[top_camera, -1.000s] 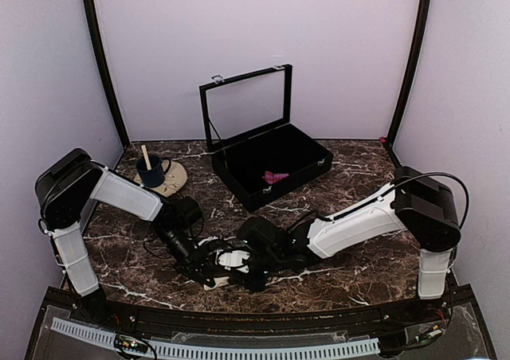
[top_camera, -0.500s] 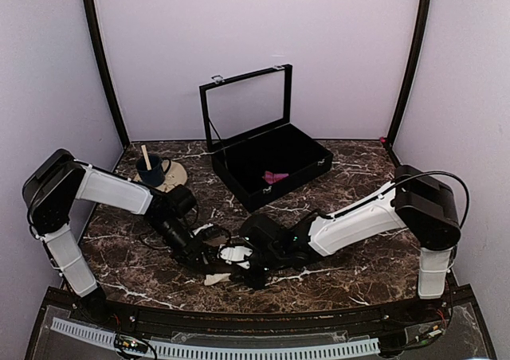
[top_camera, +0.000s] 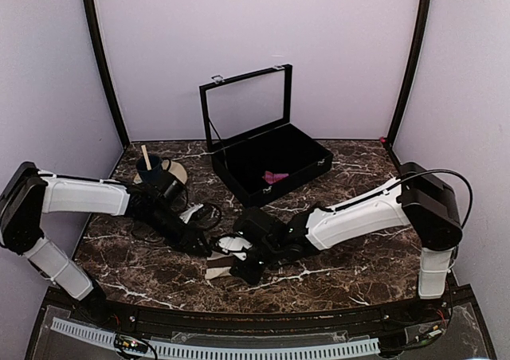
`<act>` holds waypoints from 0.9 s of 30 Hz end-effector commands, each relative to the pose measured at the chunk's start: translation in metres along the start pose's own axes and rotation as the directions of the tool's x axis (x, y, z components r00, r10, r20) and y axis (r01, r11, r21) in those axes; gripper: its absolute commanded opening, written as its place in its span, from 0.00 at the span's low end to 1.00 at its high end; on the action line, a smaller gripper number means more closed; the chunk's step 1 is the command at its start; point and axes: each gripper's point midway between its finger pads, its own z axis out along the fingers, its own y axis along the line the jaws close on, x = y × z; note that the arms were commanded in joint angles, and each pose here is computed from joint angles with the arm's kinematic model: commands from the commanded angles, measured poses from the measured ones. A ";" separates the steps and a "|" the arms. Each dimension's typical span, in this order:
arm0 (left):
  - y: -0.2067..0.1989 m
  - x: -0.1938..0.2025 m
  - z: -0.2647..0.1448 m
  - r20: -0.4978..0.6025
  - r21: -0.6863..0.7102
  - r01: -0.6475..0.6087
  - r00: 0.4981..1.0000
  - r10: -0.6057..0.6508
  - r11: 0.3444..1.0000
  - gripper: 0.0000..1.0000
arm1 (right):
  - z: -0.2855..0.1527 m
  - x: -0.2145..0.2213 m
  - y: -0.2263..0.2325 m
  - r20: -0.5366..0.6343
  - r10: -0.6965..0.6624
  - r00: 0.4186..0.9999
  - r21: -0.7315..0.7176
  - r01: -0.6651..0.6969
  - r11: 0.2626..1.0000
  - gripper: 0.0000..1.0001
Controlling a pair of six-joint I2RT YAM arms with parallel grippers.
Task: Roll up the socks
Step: Roll the sock at the center of the board.
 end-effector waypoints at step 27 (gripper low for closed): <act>-0.020 0.017 -0.041 0.436 -0.428 -0.218 0.800 0.412 0.877 0.30 | -0.003 -0.014 0.014 -0.270 0.259 0.927 -0.292 -0.335 0.896 0.00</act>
